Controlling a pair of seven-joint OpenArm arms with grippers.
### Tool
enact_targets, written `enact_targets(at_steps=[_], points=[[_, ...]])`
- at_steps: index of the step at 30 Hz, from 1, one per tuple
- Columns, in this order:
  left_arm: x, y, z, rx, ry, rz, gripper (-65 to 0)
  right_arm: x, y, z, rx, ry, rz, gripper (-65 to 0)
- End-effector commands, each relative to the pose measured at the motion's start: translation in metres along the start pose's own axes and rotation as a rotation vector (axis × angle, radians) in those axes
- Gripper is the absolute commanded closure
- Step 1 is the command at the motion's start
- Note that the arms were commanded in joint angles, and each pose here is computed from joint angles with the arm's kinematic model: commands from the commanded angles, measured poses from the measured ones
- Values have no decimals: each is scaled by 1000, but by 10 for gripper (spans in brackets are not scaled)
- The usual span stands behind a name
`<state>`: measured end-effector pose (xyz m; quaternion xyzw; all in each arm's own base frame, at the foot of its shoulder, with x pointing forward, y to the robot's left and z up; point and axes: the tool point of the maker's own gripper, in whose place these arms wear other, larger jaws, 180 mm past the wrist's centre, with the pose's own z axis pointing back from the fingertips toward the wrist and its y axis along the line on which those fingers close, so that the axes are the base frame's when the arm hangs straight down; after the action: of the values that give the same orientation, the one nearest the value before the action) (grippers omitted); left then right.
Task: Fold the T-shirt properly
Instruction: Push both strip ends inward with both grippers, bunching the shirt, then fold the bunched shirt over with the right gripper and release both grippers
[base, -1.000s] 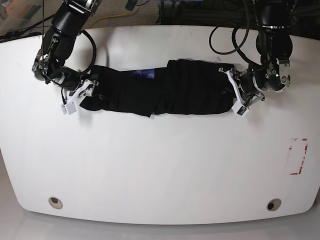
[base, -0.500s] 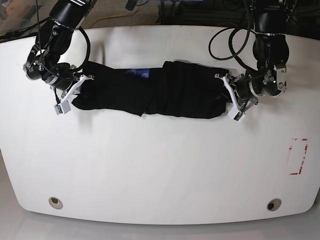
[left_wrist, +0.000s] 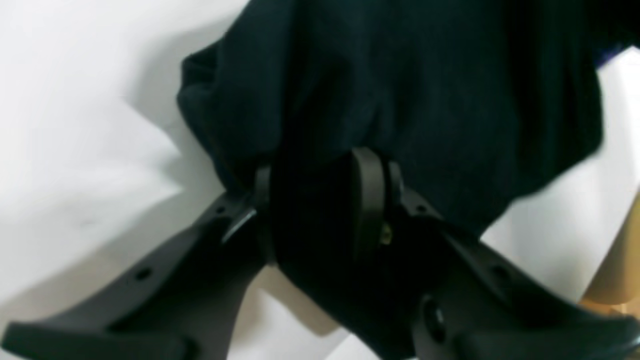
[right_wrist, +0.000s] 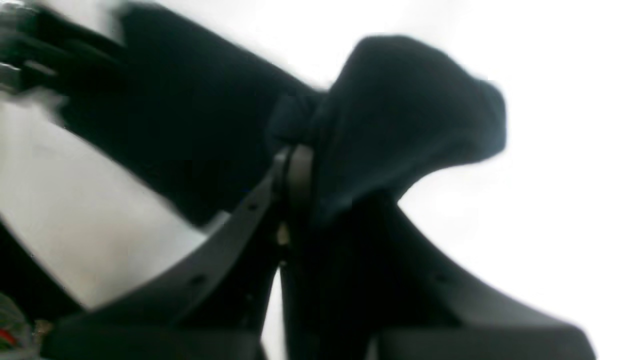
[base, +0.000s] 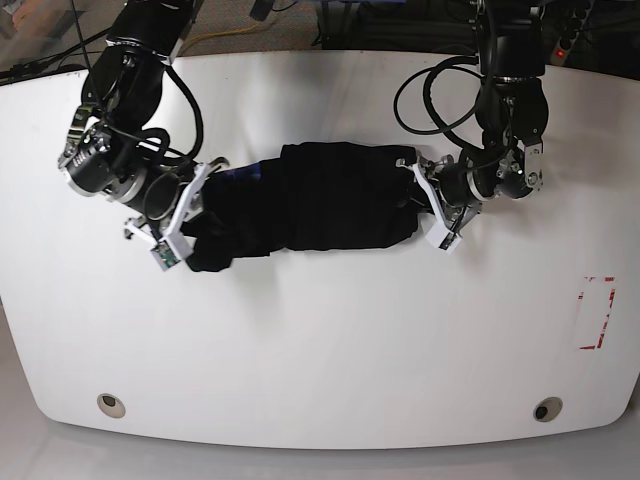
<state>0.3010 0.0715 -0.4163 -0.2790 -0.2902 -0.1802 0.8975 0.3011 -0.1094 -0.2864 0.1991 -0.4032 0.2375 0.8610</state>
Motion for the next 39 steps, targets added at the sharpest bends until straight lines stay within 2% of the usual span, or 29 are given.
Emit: enact_targets(at_steps=[1,5,7,14,16,22,24,25,28,32,39], points=[[-13,-1,-4,10,68,-4,-171,16,17,-7,54,-59,2,0],[-14,-1,-5,7,72,1,-171,24,54,-33,178,-53,24,0],[-15,-1,-5,7,73,2,-171,22,67,-45,233,-45,3,0],[-16,1,-4,11,75,2,-171,28,90,-80,359,-94,-71,-8],[-16,1,-3,12,76,2,-171,28,90,-86,374,-94,-64,-60],[-16,2,-3,13,74,4,-172,30,95,-93,398,-102,-42,-414],[-16,2,-3,12,73,3,-172,29,95,-96,386,-71,-56,-495],[-15,2,-3,12,70,3,-172,29,96,-97,381,-59,-56,-510],[-13,0,-4,7,65,2,-172,30,101,-100,384,-39,-53,-491],[-6,-2,-2,6,48,-9,-172,44,105,-92,383,-76,-13,-460],[40,-9,20,41,-98,-106,-172,48,98,-80,357,-93,37,-457]])
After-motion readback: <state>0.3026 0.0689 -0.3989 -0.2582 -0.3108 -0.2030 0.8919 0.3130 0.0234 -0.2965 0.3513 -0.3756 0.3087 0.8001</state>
